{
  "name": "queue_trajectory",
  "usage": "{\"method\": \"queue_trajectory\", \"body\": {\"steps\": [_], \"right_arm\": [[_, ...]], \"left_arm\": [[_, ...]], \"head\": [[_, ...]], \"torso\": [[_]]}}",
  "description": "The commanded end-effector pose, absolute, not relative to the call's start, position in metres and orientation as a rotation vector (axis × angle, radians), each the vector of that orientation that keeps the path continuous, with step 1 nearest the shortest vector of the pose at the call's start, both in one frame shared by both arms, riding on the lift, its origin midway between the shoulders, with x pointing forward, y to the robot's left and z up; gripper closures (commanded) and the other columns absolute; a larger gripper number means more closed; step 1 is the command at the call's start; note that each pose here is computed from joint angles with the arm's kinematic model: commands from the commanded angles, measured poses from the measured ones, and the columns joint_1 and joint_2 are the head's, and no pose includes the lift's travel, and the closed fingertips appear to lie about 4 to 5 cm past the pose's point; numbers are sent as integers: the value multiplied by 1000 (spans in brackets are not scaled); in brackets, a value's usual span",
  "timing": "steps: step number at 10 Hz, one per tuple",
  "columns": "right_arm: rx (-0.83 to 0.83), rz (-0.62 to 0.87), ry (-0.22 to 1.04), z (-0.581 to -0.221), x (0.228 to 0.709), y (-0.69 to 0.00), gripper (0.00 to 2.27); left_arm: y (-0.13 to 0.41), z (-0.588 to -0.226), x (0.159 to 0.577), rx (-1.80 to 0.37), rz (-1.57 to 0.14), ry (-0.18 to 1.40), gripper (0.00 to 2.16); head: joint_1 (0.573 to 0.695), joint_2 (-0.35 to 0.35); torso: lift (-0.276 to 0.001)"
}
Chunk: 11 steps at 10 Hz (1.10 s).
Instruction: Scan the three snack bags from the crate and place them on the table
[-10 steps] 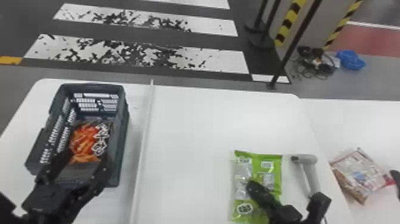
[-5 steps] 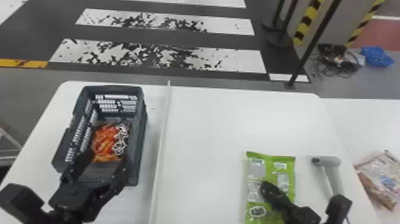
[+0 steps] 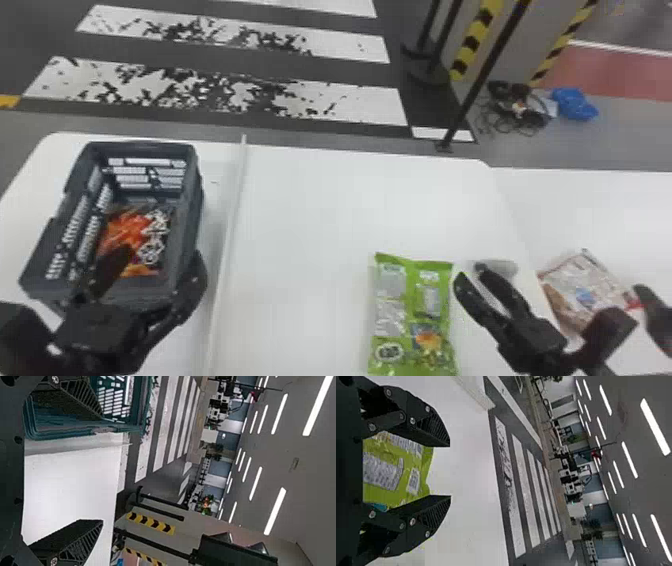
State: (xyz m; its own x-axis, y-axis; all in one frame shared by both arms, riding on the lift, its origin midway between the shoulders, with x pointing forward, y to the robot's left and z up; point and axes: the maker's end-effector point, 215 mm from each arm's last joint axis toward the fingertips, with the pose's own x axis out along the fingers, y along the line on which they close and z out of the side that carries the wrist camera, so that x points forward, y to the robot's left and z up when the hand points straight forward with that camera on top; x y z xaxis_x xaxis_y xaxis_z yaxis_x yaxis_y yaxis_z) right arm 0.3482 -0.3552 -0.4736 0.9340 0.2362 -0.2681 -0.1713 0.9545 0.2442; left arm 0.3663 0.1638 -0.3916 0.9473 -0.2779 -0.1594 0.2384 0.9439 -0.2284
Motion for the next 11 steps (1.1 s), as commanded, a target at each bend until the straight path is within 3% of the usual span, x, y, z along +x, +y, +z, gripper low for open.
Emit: {"method": "queue_trajectory", "body": {"steps": [1, 2, 3, 6, 11], "right_arm": [[148, 128, 310, -472, 348, -394, 83], [113, 102, 329, -477, 344, -412, 83], [84, 85, 352, -486, 342, -424, 83], [58, 72, 482, -541, 341, -443, 87], [42, 82, 558, -582, 359, -454, 87]], "left_arm": [[143, -396, 363, -195, -279, 217, 73], [141, -399, 362, -192, -270, 224, 73], [139, -399, 362, -195, -262, 227, 73], [135, -403, 357, -193, -265, 232, 76], [139, -399, 355, -187, -272, 193, 76]], "head": [[695, -268], [695, -337], [695, -350], [695, -350], [695, -350]], "torso": [[-37], [-37], [-37], [-37], [-37]]}}
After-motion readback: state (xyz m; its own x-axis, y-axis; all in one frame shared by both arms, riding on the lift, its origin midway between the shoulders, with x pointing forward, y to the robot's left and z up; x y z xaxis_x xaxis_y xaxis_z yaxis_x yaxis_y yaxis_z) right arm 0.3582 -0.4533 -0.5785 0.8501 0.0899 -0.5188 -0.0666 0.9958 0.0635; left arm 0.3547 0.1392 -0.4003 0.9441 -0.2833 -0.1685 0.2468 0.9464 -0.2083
